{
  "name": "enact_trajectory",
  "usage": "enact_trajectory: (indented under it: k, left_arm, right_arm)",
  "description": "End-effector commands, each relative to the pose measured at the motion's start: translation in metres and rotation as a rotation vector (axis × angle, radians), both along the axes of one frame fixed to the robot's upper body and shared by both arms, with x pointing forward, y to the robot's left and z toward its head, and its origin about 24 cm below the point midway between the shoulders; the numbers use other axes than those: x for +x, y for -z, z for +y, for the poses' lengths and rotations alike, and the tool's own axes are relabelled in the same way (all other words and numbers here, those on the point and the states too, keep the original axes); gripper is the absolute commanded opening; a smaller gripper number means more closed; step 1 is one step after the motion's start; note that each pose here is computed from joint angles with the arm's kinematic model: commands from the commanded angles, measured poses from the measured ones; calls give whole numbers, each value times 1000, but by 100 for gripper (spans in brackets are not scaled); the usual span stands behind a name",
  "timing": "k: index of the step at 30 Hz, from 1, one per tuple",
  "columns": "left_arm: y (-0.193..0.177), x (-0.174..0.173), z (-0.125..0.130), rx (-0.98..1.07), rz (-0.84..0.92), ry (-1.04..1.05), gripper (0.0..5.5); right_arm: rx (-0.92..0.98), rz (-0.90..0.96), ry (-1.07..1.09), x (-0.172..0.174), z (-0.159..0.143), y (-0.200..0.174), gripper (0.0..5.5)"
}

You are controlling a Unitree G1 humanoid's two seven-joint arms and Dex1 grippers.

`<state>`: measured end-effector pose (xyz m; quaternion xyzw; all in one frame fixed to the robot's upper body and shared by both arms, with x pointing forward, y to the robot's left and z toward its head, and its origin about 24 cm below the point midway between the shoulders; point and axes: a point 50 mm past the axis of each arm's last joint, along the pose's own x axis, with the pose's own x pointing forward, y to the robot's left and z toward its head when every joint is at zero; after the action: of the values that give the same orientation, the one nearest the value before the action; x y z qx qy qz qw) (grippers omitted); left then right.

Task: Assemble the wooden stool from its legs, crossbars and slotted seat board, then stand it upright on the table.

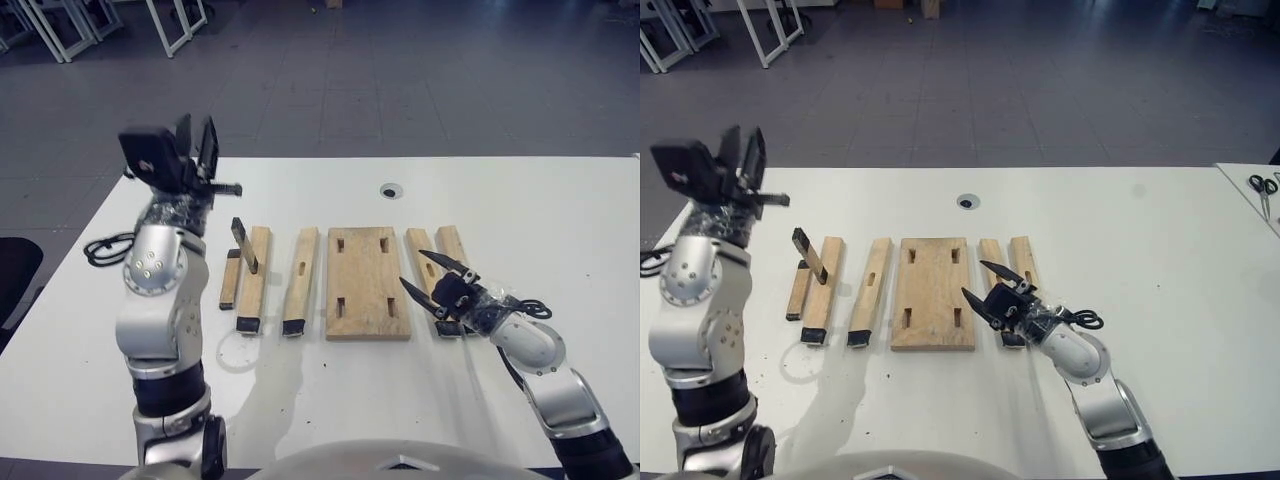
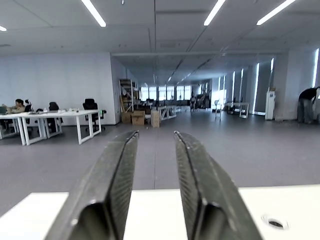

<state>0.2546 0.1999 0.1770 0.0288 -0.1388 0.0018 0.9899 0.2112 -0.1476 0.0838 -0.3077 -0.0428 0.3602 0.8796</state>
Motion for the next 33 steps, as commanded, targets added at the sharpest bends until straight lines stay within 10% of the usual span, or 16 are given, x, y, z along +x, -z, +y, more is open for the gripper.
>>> enact_trajectory:
  k: [1, 11, 22, 28, 33]
  left_arm:
    - [36, -23, -4, 48, 90, 17, 203]
    - [139, -87, 0, 29, 488, 47, 340]
    - [170, -96, 0, -25, 721, 24, 340]
    - [170, -91, 1, -14, 762, 34, 247]
    - [138, -56, -7, -146, 576, 98, 206]
  right_arm:
    - [-10, -7, -6, -3, 2, -2, 290]
    - [-14, -8, -3, -2, 1, -3, 290]
    - [-23, -10, -9, 0, -1, -4, 290]
    - [-12, -12, -1, 2, 0, -4, 290]
    - [356, 154, 139, 15, -3, -17, 308]
